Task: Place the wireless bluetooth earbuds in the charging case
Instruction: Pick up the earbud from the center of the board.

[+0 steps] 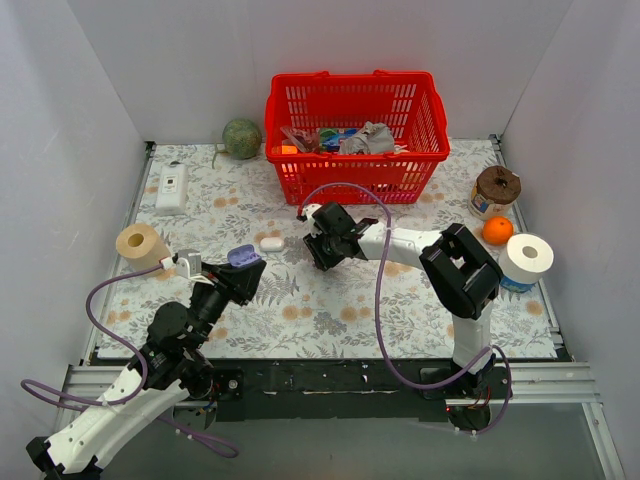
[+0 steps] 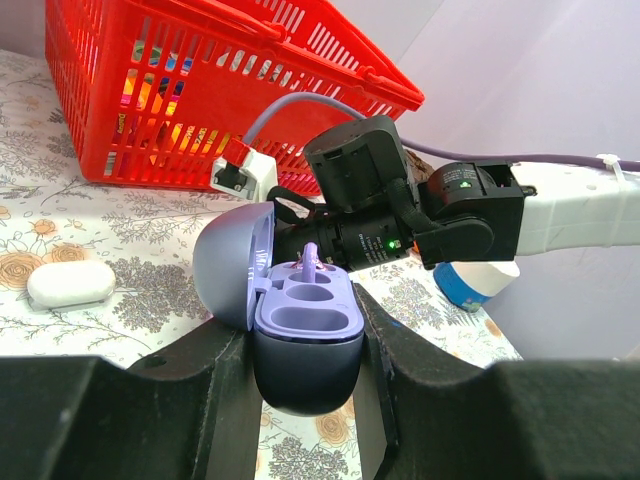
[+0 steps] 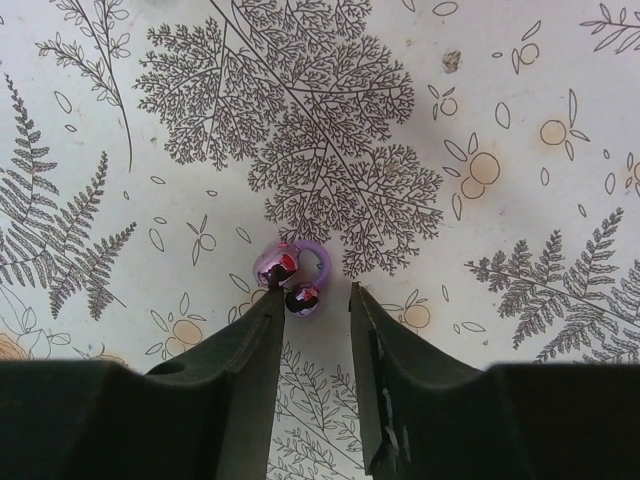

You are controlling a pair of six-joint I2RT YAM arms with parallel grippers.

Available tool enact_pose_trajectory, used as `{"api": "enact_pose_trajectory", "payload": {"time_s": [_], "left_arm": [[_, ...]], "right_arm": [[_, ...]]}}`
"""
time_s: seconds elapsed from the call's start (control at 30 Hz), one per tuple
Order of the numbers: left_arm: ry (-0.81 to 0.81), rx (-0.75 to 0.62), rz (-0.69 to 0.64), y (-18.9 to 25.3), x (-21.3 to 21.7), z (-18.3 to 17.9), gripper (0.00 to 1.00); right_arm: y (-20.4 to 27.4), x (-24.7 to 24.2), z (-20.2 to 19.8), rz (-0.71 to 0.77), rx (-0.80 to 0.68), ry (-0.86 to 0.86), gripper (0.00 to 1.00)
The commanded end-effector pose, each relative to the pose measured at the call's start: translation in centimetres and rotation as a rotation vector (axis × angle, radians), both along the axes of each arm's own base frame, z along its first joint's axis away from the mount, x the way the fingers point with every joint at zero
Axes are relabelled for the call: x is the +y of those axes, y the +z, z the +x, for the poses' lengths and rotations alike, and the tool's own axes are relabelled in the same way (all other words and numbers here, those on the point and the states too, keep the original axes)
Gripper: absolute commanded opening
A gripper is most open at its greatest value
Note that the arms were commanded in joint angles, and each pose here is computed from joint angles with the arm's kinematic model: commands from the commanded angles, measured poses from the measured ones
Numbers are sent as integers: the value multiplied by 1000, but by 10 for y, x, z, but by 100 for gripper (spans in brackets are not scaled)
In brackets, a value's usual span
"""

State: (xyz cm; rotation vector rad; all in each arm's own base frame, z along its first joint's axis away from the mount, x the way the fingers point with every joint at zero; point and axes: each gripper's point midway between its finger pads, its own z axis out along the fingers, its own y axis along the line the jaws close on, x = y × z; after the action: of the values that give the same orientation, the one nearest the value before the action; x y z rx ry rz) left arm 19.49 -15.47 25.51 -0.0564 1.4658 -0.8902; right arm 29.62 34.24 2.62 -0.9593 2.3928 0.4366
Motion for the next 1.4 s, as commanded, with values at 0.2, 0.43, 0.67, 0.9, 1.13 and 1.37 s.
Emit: {"api": "enact_pose_trajectory", "payload": {"time_s": [0.2, 0.43, 0.67, 0.9, 1.13, 1.37], "left_arm": [[19, -5, 4, 2, 2, 3, 0], [19, -6, 3, 2, 3, 2, 0], [17, -4, 2, 2, 2, 2, 0], [5, -3, 3, 2, -2, 4, 0], [-38, -60, -26, 19, -16, 7, 0], [-125, -231, -56, 60, -39, 6, 0]], "right_arm": [[-9, 10, -11, 42, 46, 8, 24], [-9, 9, -12, 53, 47, -9, 11], [11, 1, -4, 91, -22, -97, 1], [81, -16, -5, 211, -196, -211, 1], [177, -27, -38, 243, -490, -225, 1], [288, -45, -78, 319, -700, -223, 1]]}}
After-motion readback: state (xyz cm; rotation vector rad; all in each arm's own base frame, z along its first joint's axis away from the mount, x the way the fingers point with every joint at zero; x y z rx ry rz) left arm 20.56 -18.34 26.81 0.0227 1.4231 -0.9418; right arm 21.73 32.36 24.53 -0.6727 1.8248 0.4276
